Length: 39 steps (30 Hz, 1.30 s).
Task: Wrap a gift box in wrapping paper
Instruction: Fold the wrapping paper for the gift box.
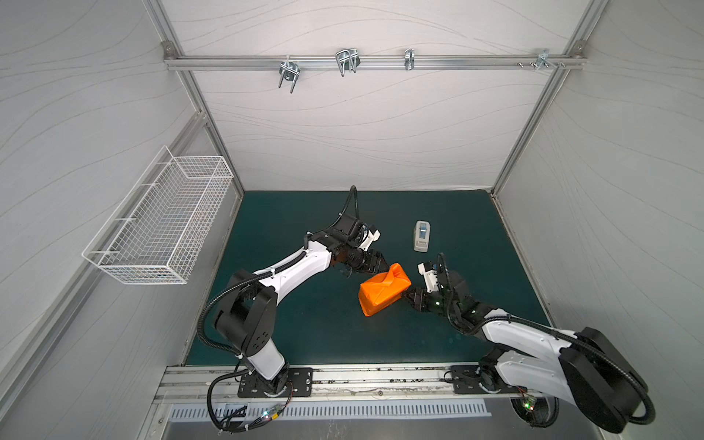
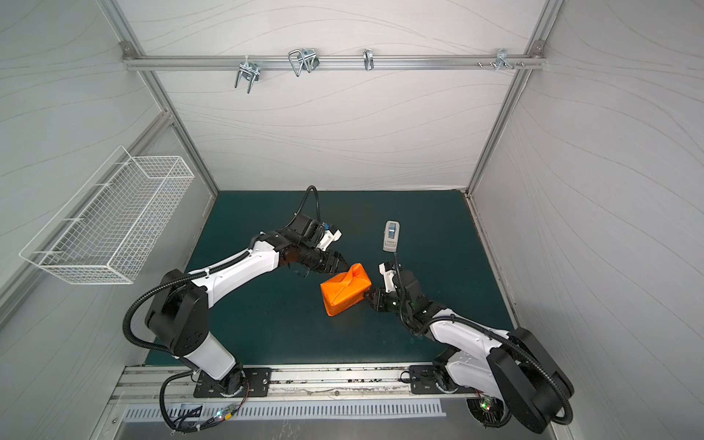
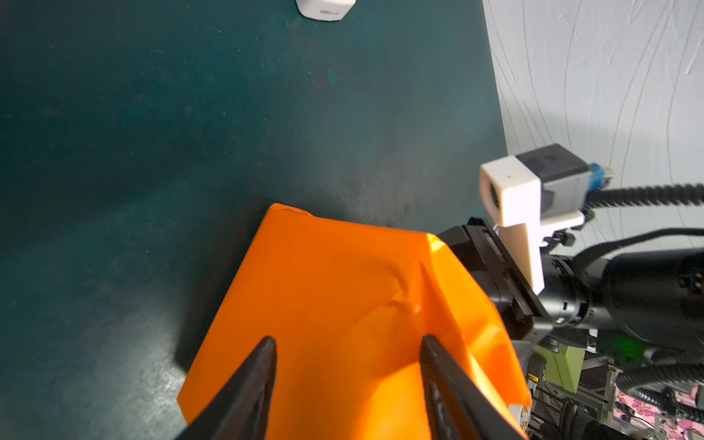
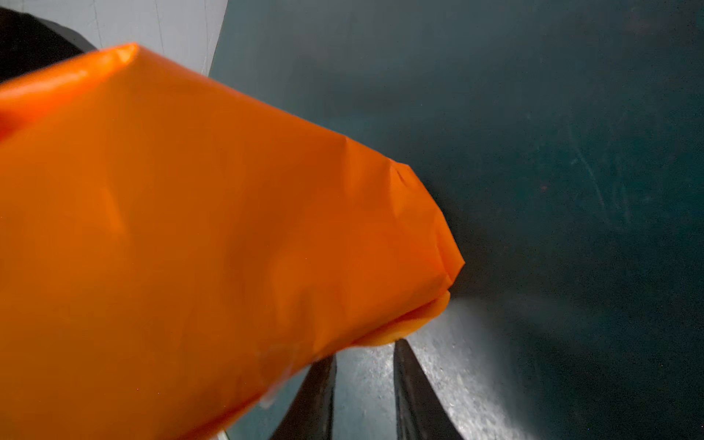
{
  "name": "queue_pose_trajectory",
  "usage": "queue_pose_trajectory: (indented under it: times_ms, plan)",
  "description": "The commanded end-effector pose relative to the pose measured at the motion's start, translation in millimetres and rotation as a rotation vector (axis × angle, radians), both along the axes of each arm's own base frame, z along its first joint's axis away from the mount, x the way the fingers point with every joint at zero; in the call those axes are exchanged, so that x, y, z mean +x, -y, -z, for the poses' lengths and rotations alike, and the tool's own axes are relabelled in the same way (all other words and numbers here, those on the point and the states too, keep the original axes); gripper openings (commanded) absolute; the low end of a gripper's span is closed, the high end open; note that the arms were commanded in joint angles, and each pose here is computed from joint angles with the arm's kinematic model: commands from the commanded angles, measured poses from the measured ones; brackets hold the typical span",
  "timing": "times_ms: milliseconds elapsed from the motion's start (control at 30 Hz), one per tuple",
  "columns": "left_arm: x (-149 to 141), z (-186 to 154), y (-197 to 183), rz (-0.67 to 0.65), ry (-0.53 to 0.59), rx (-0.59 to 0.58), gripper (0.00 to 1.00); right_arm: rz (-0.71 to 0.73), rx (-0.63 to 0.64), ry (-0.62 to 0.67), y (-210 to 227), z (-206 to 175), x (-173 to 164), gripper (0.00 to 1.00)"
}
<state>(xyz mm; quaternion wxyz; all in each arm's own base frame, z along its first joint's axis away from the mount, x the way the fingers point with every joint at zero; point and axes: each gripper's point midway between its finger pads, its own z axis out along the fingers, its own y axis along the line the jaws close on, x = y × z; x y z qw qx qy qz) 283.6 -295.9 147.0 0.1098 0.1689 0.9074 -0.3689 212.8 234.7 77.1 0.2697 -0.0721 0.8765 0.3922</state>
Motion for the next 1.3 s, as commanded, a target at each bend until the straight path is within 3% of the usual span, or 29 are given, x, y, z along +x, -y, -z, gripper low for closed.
queue_pose_trajectory:
  times_ms: [0,300,367,533,733,933,1033,1267]
  plan:
    - [0.5,-20.9,4.2,0.026,0.059,-0.014,0.63,0.010,0.040,0.053,-8.8,-18.2,14.6,0.28]
    - [10.9,-21.1,-2.9,-0.076,0.072,0.002,0.63,-0.009,0.049,0.042,-15.8,-21.1,17.6,0.27]
    - [8.7,-22.2,2.4,-0.066,0.060,-0.038,0.64,-0.012,0.049,0.043,-16.4,-22.3,17.9,0.27]
    - [-0.5,2.5,-0.5,-0.072,-0.013,-0.013,0.63,-0.017,0.049,0.044,-18.5,-23.4,19.5,0.27]
    - [-8.5,3.0,1.6,-0.106,-0.026,-0.076,0.64,-0.019,0.049,0.041,-20.9,-26.1,21.9,0.28]
    - [-12.5,10.4,-2.2,-0.124,-0.006,-0.020,0.64,-0.022,0.052,0.039,-22.0,-30.8,22.7,0.30]
    - [-13.8,25.4,-8.2,-0.138,-0.034,0.031,0.64,0.002,0.051,0.046,-12.4,-41.2,25.2,0.36]
    - [-12.5,41.4,-18.8,-0.184,-0.038,0.102,0.63,0.032,0.083,0.122,1.2,-85.8,27.6,0.77]
